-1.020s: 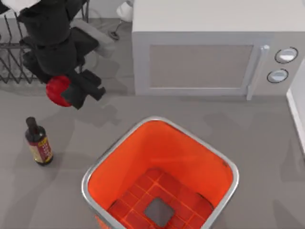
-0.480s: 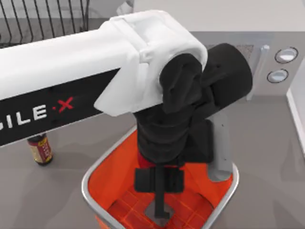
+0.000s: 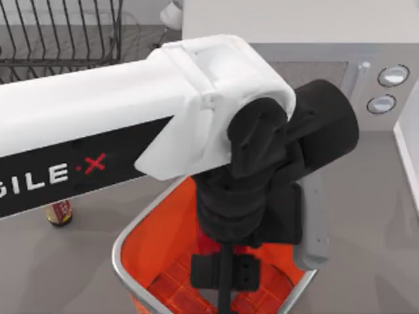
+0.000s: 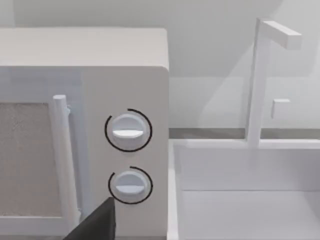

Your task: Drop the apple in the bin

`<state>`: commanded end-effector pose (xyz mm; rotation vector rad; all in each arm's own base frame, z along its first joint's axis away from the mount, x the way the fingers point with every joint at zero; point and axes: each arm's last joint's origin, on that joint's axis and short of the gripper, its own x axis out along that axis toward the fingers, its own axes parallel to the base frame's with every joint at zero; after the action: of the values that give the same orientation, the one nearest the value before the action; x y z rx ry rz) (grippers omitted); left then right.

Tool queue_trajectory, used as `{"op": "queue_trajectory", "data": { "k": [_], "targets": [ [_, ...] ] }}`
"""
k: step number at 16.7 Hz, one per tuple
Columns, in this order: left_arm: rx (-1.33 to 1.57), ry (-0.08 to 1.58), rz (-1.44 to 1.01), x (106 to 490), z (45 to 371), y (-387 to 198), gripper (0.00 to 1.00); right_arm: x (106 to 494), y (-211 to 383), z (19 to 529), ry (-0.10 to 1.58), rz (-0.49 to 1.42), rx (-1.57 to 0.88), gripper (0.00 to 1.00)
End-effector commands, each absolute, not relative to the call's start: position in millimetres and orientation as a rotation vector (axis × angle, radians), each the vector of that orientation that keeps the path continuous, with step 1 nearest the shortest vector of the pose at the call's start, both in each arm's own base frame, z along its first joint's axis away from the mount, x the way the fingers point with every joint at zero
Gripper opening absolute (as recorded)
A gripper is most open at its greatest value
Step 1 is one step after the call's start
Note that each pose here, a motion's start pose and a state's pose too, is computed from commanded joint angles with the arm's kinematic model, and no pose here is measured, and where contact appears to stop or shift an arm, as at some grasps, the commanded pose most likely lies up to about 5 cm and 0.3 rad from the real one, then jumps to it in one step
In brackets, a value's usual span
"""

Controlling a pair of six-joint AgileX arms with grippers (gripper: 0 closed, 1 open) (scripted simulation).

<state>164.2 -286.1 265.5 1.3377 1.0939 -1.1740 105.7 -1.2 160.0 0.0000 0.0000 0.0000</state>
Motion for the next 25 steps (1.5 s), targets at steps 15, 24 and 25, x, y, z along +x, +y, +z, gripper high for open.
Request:
{"op": "queue_trajectory", "data": {
  "k": [15,24,25],
  "targets": [
    [1.331,1.094,-1.190,167,200,-285,0.23,106,-1,160,0.000,0.000,0.000,1.00],
    [1.331,1.094,-1.190,167,200,-285,0.90,106,-1,160,0.000,0.000,0.000,1.00],
    [1.331,1.094,-1.190,167,200,-285,0.98,106,-1,160,0.000,0.000,0.000,1.00]
  ]
}}
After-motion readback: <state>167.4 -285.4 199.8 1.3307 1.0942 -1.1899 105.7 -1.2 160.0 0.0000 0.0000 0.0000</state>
